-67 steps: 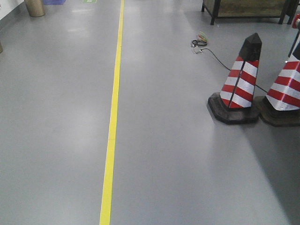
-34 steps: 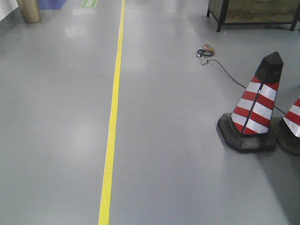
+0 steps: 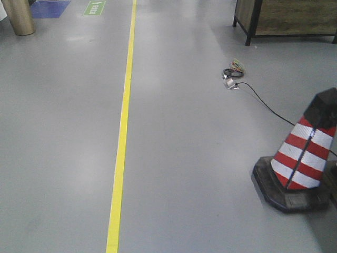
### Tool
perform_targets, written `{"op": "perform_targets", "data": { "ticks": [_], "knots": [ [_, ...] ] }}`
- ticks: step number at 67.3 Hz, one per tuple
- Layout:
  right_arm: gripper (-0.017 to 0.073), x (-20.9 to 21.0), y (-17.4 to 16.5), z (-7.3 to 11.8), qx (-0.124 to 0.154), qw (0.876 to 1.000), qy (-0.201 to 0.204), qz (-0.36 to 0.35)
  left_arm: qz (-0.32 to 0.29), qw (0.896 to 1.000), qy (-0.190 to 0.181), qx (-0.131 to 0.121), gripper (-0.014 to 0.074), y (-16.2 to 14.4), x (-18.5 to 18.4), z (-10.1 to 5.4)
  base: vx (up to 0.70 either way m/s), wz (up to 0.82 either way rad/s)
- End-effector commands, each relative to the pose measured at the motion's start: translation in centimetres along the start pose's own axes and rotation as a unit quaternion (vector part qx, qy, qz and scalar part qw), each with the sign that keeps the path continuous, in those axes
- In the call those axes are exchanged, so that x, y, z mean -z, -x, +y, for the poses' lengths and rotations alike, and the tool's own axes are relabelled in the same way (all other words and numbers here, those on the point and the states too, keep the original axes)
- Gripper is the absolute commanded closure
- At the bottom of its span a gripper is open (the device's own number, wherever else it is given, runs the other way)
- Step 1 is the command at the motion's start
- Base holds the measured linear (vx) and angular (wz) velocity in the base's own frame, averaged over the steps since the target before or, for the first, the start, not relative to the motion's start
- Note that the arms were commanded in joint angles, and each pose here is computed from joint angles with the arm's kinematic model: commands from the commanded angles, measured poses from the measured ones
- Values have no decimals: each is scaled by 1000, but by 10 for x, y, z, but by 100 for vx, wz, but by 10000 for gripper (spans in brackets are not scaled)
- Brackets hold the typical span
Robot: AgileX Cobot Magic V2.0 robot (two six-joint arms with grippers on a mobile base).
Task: Move and align brake pads A on conveyor
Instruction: 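Drive past the striped cones toward the black conveyor belt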
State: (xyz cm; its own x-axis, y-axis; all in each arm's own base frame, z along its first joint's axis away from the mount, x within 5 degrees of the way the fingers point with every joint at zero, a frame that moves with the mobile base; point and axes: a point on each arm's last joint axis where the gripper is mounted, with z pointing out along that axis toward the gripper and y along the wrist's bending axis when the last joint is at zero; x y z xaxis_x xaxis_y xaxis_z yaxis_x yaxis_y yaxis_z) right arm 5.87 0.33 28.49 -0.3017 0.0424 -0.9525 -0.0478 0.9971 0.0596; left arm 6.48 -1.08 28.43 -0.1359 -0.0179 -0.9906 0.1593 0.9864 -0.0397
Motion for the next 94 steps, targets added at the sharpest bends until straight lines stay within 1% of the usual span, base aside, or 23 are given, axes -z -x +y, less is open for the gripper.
{"op": "perform_targets", "data": {
  "ticks": [1,30,46,58,94],
  "knots": [
    [566,4,18,1,5,998,1,-58,-60,998,-4,2,599,17,2,-1,57,5],
    [566,4,18,1,5,998,1,-59,-60,998,-4,2,599,17,2,-1,53,5],
    [566,4,18,1,5,998,1,-59,-60,998,-4,2,599,17,2,-1,43,-25],
    [566,4,18,1,5,998,1,-59,-60,998,-4,2,599,17,2,-1,32,-65],
    [566,4,18,1,5,998,1,-59,-60,998,-4,2,599,17,2,-1,21,-91]
  ]
}}
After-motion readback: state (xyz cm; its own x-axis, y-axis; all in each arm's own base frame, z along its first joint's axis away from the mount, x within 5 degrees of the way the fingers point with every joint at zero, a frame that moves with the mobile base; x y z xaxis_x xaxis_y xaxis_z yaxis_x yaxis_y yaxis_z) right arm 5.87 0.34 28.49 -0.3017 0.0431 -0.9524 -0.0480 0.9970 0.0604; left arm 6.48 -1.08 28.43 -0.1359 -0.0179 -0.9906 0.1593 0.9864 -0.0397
